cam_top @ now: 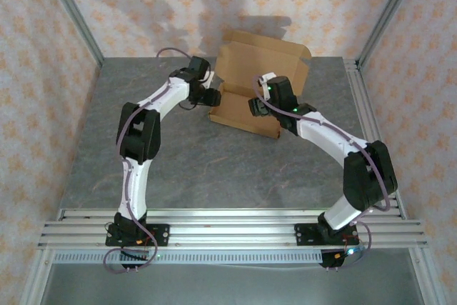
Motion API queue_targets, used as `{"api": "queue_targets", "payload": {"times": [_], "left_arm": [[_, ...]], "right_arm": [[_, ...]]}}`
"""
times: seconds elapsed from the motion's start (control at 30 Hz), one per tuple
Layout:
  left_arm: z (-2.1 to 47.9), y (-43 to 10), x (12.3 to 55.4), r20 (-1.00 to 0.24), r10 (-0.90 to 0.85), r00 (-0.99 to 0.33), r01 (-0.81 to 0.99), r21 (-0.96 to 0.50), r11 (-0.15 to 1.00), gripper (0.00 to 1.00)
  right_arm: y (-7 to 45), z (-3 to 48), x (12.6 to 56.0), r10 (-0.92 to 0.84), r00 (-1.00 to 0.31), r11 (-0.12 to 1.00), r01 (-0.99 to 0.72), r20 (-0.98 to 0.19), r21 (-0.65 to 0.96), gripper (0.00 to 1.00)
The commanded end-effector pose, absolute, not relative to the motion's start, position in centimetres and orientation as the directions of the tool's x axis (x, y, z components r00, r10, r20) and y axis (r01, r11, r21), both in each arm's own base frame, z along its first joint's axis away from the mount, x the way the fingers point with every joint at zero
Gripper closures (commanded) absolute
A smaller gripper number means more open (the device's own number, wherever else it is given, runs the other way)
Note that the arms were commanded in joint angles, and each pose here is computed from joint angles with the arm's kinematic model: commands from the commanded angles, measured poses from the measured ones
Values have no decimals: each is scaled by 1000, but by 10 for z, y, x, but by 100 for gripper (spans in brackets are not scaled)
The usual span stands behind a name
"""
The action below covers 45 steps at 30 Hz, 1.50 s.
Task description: Fold the paper box
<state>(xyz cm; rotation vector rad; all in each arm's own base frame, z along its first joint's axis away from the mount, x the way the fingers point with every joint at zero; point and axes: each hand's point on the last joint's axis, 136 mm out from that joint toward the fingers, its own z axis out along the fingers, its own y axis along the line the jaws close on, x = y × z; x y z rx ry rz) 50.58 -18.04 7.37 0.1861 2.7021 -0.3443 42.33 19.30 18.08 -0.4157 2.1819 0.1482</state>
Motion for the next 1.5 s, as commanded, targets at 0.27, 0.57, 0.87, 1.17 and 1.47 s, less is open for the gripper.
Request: {"api": "queue_targets", "payload": {"times": [0.27,0.57,0.87,1.17,1.47], "left_arm": [[59,-174,482,-336,92,-937,135,-108,985,71],[65,-154,452,-350,85,-933,113,-60,992,92],[77,-132,422,-398,53,-916,70,-27,997,100],[74,-127,396,-385,6,-923,32,-60,998,100],[54,-127,388,-340,26,-940,54,-72,996,100]], "right_arm": [[183,196,434,-161,-521,957,-290,-838,-3,22],[179,215,441,-125,-495,957,-288,-860,27,22],[142,226,453,-101,-529,980,-197,-842,6,22],[116,235,461,-99,-571,974,-224,-815,39,23],[115,229,463,-286,-632,888,-457,-721,48,27]]}}
